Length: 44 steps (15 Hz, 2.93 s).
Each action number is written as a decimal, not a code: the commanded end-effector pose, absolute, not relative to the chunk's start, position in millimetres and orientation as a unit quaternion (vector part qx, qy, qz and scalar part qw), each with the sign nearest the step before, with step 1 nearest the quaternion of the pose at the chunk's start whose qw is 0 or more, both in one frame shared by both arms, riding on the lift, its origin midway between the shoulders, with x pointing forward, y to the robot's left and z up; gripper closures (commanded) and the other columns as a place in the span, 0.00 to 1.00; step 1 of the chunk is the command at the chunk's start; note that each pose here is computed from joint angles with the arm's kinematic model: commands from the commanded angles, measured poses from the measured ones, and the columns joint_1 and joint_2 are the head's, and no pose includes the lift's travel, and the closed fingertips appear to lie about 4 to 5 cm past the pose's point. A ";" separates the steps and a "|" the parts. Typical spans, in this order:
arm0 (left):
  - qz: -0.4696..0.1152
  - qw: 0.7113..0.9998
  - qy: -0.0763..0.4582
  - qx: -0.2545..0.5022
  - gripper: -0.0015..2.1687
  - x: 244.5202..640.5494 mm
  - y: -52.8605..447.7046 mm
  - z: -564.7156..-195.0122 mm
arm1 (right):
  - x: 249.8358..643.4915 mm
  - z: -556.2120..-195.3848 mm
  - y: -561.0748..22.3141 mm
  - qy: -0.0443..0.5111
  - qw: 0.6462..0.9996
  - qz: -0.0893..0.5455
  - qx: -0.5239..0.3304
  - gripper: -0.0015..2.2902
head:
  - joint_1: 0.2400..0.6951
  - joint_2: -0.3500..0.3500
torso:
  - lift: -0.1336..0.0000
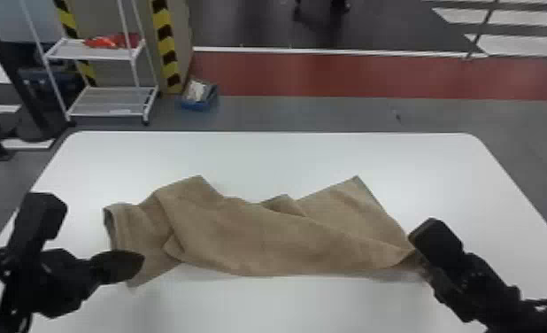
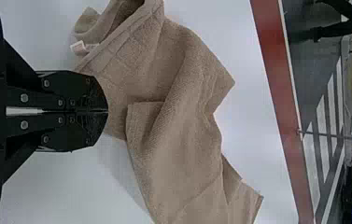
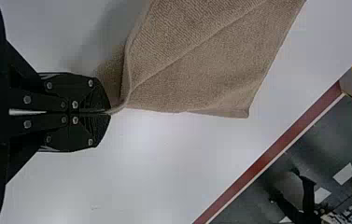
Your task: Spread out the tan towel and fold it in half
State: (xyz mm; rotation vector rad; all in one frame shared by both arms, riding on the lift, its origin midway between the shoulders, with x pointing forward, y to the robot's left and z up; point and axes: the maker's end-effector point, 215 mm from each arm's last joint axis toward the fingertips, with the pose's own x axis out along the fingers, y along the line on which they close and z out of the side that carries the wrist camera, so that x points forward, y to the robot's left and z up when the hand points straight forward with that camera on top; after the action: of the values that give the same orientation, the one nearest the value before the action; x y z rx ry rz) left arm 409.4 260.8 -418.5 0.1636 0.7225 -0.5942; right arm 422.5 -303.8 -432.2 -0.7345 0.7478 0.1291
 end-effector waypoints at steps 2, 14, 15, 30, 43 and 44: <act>-0.321 0.876 0.353 0.074 0.19 396.4 240.8 -425.8 | 422.5 -432.3 -305.6 0.357 0.864 0.061 -0.350 0.77 | 1.00 0.41 | 0.07; -0.301 0.868 0.372 0.131 0.17 406.2 252.8 -456.8 | 421.2 -430.0 -314.4 0.357 0.866 0.056 -0.347 0.77 | 1.00 0.37 | 0.07; -0.300 0.868 0.374 0.130 0.17 406.3 253.5 -459.8 | 422.6 -429.1 -313.4 0.356 0.867 0.057 -0.345 0.77 | 1.00 0.38 | 0.07; -0.310 0.864 0.374 0.132 0.86 420.7 259.0 -448.5 | 424.5 -425.3 -345.4 0.362 0.869 0.038 -0.334 0.77 | 1.00 0.34 | 0.07; -0.333 0.857 0.366 0.140 0.12 409.9 234.2 -458.1 | 425.6 -430.2 -354.1 0.368 0.866 0.042 -0.334 0.77 | 1.00 0.27 | 0.07; -0.333 0.856 0.370 0.142 0.12 409.5 234.4 -460.7 | 425.6 -430.2 -354.6 0.369 0.867 0.042 -0.334 0.77 | 1.00 0.27 | 0.07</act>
State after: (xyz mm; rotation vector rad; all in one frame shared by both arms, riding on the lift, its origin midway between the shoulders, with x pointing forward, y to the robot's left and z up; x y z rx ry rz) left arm 409.1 234.5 -457.1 0.2930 0.7683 -0.6980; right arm 425.7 -354.0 -430.2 -0.6993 0.7716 0.0872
